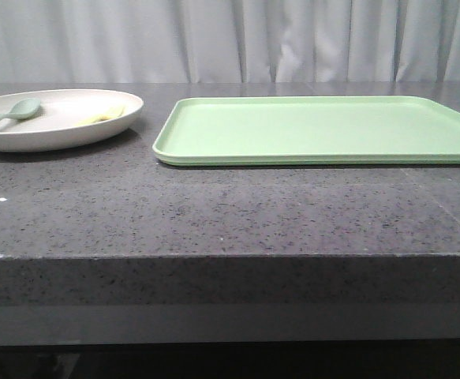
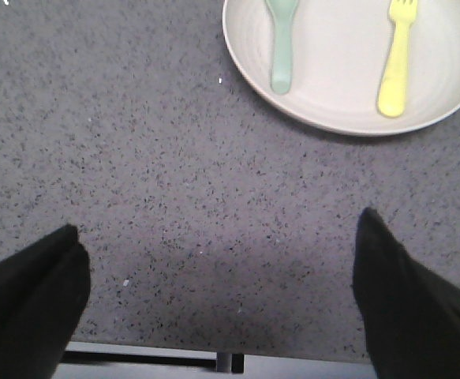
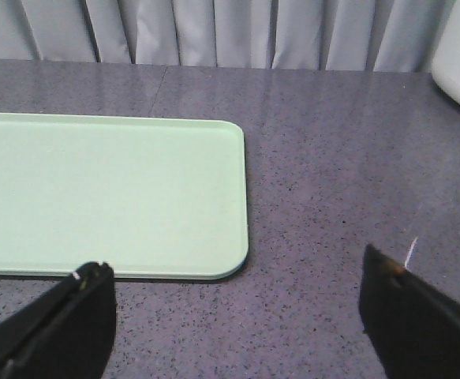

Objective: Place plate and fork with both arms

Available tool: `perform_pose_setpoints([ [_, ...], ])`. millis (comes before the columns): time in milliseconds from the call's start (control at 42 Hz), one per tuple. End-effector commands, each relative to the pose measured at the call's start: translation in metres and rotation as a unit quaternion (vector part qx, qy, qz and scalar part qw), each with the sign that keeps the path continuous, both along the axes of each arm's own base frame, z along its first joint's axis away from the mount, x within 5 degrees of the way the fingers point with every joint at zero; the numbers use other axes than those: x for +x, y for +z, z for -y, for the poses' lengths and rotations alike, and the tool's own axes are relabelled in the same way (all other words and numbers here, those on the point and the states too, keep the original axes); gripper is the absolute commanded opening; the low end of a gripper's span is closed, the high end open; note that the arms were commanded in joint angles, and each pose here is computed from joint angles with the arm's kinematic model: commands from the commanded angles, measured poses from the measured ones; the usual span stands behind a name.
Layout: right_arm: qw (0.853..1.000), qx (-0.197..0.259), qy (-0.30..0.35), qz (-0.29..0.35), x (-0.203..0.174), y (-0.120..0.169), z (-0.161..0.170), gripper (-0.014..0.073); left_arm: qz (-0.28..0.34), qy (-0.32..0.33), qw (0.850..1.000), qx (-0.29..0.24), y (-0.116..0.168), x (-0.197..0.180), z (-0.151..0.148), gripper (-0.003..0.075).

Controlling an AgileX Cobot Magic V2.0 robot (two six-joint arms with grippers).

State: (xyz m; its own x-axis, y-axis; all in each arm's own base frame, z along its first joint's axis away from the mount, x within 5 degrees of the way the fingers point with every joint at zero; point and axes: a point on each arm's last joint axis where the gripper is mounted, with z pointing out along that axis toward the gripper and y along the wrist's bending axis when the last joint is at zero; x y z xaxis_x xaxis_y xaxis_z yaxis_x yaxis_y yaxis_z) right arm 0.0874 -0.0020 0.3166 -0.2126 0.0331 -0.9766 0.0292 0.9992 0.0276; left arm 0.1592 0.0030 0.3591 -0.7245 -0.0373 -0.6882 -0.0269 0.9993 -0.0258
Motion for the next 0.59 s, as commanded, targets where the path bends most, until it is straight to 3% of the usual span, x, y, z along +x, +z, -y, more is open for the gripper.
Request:
perform_pose_setpoints([
  [0, 0.999, -0.006, -0.003, 0.045, 0.003, 0.015, 0.001, 0.0644, 0.003, -0.011, 1.0, 0.008, 0.007, 0.026, 0.0, 0.0605],
  [238, 0.999, -0.006, -0.003, 0.045, 0.003, 0.015, 0.001, 0.0644, -0.052, -0.003, 0.999, -0.005, -0.002, 0.082, -0.014, 0.0552],
  [428, 0.999, -0.006, -0.003, 0.045, 0.003, 0.015, 0.001, 0.0644, -0.08, -0.057, 0.993, -0.06, -0.003, 0.129, -0.025, 0.0524],
  [571, 0.999, -0.006, -0.003, 0.048, 0.003, 0.016, 0.001, 0.0644, -0.095, -0.064, 0.992, -0.06, -0.005, 0.162, -0.035, 0.0503],
])
